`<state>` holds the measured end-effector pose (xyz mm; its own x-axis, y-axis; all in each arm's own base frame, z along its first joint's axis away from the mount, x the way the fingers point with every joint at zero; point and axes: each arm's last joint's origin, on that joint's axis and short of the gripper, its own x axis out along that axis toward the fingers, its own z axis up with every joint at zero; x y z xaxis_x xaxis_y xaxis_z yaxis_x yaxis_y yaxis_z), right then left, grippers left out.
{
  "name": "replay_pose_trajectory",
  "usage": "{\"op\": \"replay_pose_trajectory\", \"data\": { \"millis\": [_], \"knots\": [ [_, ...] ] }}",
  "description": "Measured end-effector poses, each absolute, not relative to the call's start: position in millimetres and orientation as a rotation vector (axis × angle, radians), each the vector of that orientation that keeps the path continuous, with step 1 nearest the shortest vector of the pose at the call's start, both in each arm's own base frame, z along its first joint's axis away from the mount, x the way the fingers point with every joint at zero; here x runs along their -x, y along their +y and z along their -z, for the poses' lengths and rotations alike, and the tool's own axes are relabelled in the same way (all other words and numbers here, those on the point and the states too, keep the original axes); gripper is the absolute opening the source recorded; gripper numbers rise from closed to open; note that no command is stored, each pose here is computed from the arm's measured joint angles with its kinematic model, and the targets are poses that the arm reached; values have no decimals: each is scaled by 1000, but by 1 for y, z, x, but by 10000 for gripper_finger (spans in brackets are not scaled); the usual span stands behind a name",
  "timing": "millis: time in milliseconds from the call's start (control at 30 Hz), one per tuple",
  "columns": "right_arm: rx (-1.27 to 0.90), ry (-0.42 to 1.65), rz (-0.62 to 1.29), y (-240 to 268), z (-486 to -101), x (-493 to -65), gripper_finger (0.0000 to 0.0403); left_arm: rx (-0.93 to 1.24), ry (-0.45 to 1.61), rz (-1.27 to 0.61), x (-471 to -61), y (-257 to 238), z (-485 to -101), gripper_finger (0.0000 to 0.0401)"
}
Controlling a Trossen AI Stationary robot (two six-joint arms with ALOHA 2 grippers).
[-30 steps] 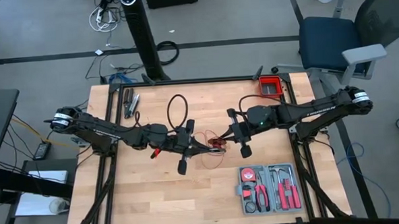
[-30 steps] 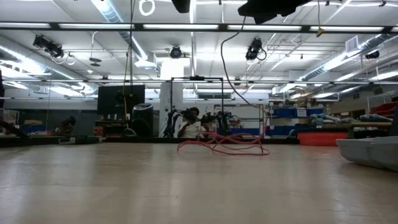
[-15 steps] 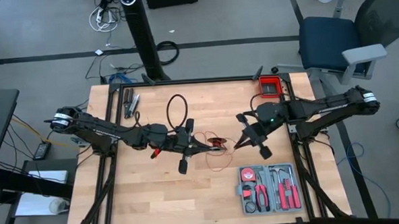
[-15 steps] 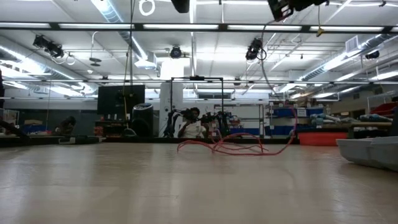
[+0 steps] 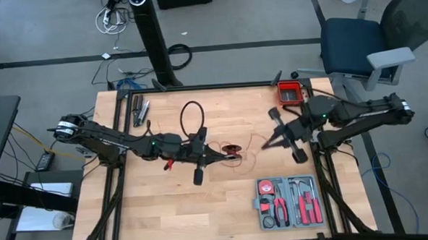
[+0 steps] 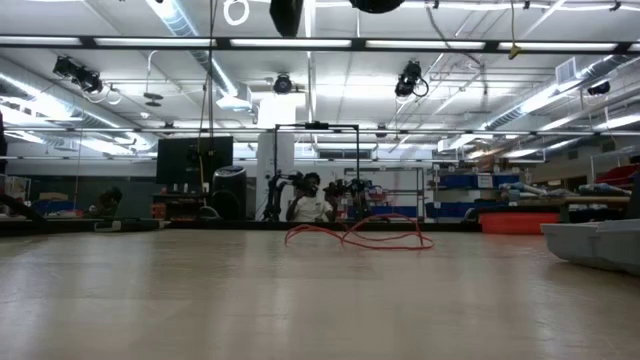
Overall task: Coil cords
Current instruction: Uncoil the wire
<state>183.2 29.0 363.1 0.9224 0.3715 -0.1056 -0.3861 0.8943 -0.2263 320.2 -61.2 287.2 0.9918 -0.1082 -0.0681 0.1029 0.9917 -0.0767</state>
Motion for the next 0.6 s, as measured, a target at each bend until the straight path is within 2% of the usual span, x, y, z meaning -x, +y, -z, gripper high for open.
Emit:
{"op": "replay_pose_trajectory", "data": {
  "millis": [167,300,433,600],
  "knots": [
    [220,70,-148,22,-367,-181,1,125,96,141,-320,-63,-285,3],
    [189,56,-62,20,-366,-190,2,138,98,182,-320,-64,-286,3],
    [175,47,-11,21,-362,-209,2,140,88,183,-320,-64,-287,3],
    [174,112,152,20,-344,-239,2,139,81,192,-320,-64,-287,3]
  ]
}}
